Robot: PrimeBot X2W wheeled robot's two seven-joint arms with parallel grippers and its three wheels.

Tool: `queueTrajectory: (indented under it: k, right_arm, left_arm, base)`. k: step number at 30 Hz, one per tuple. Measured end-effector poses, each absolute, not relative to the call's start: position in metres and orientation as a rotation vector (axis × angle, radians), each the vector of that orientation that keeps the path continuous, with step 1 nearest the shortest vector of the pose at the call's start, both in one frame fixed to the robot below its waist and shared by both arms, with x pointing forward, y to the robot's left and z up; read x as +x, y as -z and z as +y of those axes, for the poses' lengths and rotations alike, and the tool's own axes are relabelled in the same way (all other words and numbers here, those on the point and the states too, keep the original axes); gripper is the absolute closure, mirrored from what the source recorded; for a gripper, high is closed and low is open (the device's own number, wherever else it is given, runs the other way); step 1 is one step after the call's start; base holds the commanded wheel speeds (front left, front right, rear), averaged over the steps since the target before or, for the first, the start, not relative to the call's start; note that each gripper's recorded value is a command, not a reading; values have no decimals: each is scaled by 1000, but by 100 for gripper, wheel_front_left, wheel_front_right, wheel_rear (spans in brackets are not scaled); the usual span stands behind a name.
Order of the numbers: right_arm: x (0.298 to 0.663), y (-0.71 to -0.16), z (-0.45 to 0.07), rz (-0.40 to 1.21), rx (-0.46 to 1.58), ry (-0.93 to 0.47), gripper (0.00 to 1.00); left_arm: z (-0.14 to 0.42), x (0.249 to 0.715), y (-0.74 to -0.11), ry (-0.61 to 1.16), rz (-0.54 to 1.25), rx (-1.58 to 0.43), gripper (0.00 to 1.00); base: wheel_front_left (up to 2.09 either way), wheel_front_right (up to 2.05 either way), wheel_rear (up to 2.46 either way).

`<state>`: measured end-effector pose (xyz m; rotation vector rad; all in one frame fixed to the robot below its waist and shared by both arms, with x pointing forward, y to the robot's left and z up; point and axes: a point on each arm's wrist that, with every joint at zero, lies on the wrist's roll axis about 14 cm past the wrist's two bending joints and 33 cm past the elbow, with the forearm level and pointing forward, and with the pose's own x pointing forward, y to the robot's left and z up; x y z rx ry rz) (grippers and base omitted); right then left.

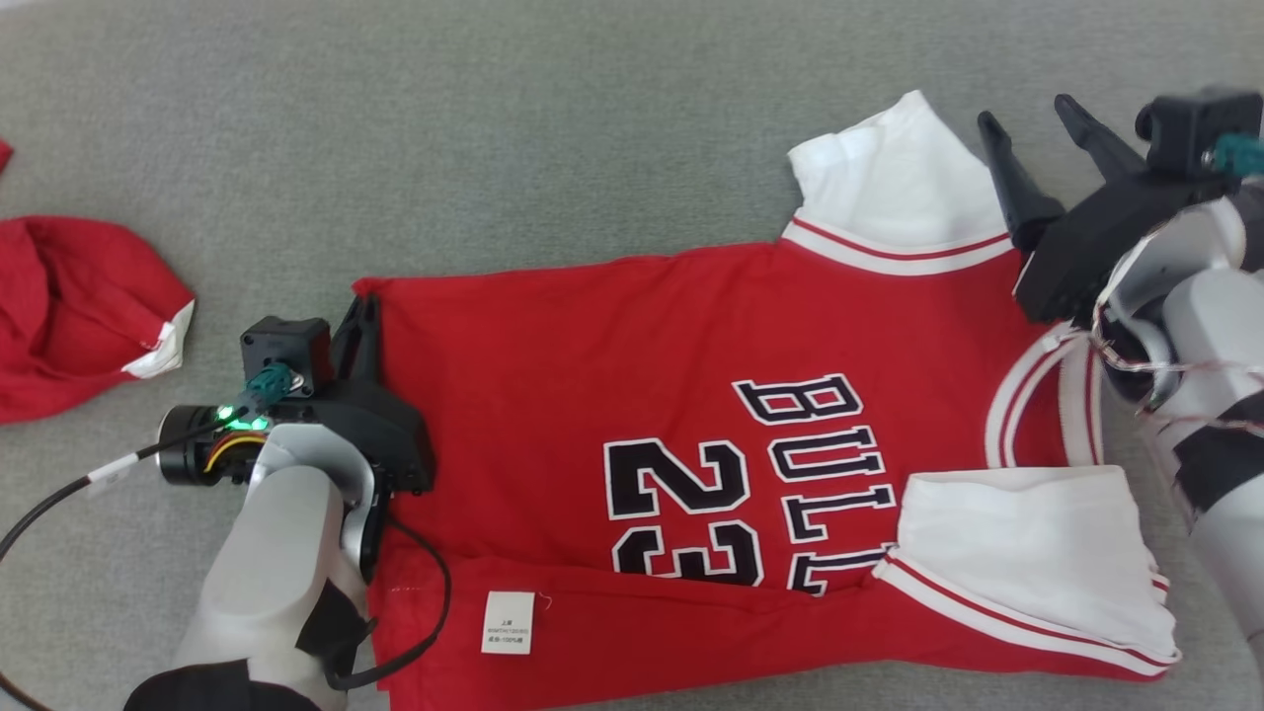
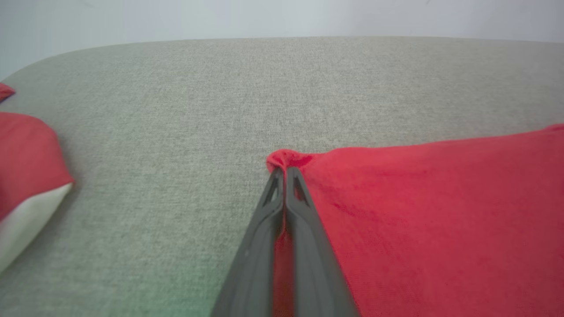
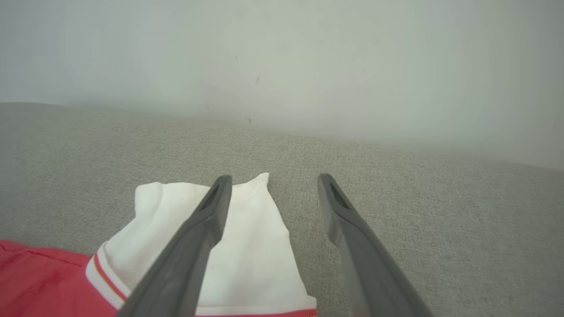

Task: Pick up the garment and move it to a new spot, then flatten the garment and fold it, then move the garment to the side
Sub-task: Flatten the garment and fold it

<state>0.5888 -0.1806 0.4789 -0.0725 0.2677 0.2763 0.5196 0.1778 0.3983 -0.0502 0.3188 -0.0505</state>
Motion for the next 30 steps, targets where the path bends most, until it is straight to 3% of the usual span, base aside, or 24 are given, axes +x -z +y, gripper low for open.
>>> queueTrajectory:
  k: [12, 26, 27, 29, 30]
  right_arm:
    - [614, -439, -173, 522, -96, -294, 0]
    - [636, -421, -160, 567, -144, -331, 0]
    - [639, -420, -160, 567, -149, -333, 2]
    - [642, -416, -158, 573, -159, -338, 18]
    - [642, -414, -157, 579, -166, -342, 40]
  left_arm:
    - [181, 525, -402, 63, 289, -39, 100]
    - [173, 529, -397, 80, 288, -60, 100]
    - [172, 529, -396, 79, 289, -58, 100]
    - [171, 531, -394, 81, 292, -55, 100]
    - [171, 532, -393, 81, 293, -52, 100]
  base:
    - [0, 0, 0]
    - [0, 0, 0]
    - [0, 0, 0]
    - [0, 0, 0]
    - [0, 0, 0]
